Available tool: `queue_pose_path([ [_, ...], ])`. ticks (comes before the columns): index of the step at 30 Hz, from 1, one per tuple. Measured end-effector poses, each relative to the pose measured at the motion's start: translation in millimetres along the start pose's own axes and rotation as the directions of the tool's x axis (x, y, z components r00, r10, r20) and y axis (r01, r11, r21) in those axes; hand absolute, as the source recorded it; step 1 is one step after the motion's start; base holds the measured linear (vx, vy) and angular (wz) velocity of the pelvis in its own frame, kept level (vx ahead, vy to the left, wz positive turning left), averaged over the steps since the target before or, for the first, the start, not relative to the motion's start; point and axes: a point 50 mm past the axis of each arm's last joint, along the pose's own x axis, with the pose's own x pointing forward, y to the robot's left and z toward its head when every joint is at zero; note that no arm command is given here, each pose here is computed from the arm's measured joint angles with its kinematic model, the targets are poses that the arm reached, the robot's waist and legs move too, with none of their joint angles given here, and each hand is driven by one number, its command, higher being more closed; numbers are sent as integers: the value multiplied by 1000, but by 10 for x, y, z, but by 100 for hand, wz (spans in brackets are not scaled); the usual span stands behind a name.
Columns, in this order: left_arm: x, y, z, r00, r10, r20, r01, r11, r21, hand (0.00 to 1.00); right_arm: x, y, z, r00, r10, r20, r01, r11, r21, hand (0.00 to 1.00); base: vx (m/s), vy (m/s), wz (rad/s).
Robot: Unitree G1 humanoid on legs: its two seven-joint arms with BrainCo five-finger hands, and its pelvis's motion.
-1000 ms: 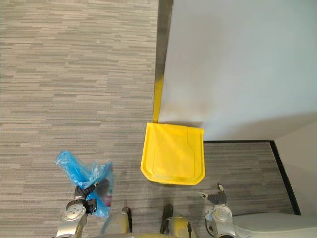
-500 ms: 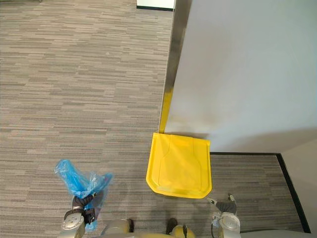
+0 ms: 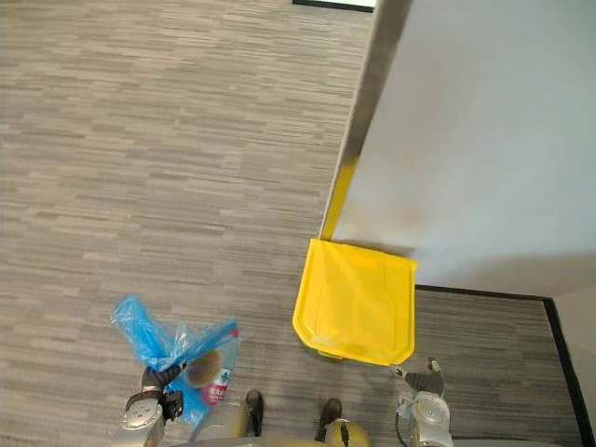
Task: Gather rubbish on tea table into small bin, then transfer packed bag to large trash can.
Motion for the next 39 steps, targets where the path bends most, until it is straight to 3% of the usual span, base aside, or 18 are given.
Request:
queue_pose_path([
  [6, -25, 15, 63, 999, 6, 37, -5, 1000, -5, 100, 12, 132, 329, 993, 29, 115, -31, 999, 13, 0, -229, 75, -26],
  [18, 56, 128, 186, 997, 27, 73, -30, 999, 39, 100, 25, 241, 423, 991, 51, 126, -50, 999, -12, 0, -27, 32, -6],
  [27, 253, -67, 622, 981, -33, 191, 22, 998, 62, 100, 19, 61, 375, 992, 12, 128, -9, 1000, -21, 0, 174, -163, 62],
  [31, 226, -128, 597, 982, -43, 185, 35, 998, 46, 100, -20, 258, 492, 987, 49, 155, -58, 997, 55, 0, 210, -203, 13],
  [39, 212, -177, 609, 980, -49, 191, 45, 999, 29, 100, -78, 383, 459, 986, 78, 147, -90, 993, 79, 0, 42, -34, -8],
])
